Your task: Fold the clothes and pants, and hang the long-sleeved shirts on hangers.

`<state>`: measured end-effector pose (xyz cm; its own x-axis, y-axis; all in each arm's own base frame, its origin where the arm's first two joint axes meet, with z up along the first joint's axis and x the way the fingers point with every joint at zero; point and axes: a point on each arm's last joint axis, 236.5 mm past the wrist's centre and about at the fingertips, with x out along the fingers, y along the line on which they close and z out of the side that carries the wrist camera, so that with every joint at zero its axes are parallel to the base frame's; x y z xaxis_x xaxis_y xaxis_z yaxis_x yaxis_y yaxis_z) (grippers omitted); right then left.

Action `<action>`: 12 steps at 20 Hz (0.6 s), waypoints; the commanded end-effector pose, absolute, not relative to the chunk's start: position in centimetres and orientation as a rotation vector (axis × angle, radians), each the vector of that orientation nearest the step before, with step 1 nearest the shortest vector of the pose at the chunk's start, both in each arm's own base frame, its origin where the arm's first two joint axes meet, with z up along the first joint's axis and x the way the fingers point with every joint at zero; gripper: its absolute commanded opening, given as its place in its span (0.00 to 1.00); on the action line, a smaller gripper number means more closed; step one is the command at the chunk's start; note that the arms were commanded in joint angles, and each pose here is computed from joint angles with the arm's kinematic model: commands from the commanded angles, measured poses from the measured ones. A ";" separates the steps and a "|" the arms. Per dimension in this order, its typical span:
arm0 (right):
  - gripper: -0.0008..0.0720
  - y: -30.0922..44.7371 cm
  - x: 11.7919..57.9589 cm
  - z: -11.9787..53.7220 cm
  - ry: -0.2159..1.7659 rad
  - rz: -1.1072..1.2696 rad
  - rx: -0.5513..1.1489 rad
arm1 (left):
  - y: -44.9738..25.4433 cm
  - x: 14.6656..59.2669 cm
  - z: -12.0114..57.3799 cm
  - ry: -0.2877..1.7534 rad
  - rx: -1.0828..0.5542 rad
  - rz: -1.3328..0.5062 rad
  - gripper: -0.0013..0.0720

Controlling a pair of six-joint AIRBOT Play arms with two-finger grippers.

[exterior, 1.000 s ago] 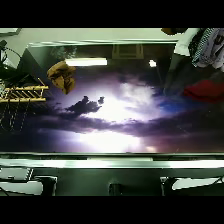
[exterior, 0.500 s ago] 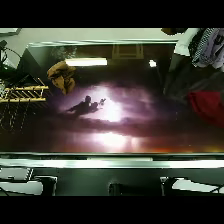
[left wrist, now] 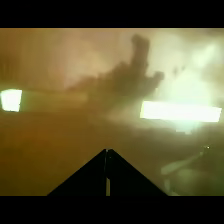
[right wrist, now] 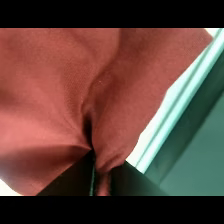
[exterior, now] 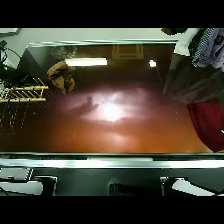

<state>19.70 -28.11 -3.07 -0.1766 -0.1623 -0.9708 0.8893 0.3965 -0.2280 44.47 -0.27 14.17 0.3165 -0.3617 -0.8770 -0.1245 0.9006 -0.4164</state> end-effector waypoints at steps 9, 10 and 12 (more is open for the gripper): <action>0.09 -26.7 14.8 -4.8 1.625 -1.142 0.624 | -0.2 44.5 14.1 1.250 -0.452 -0.161 0.04; 0.15 -26.6 14.5 -4.7 1.630 -1.160 0.631 | -0.2 44.5 14.2 1.249 -0.452 -0.161 0.04; 0.35 -26.5 13.4 -4.2 1.651 -1.225 0.635 | -0.2 44.6 14.1 1.248 -0.452 -0.161 0.04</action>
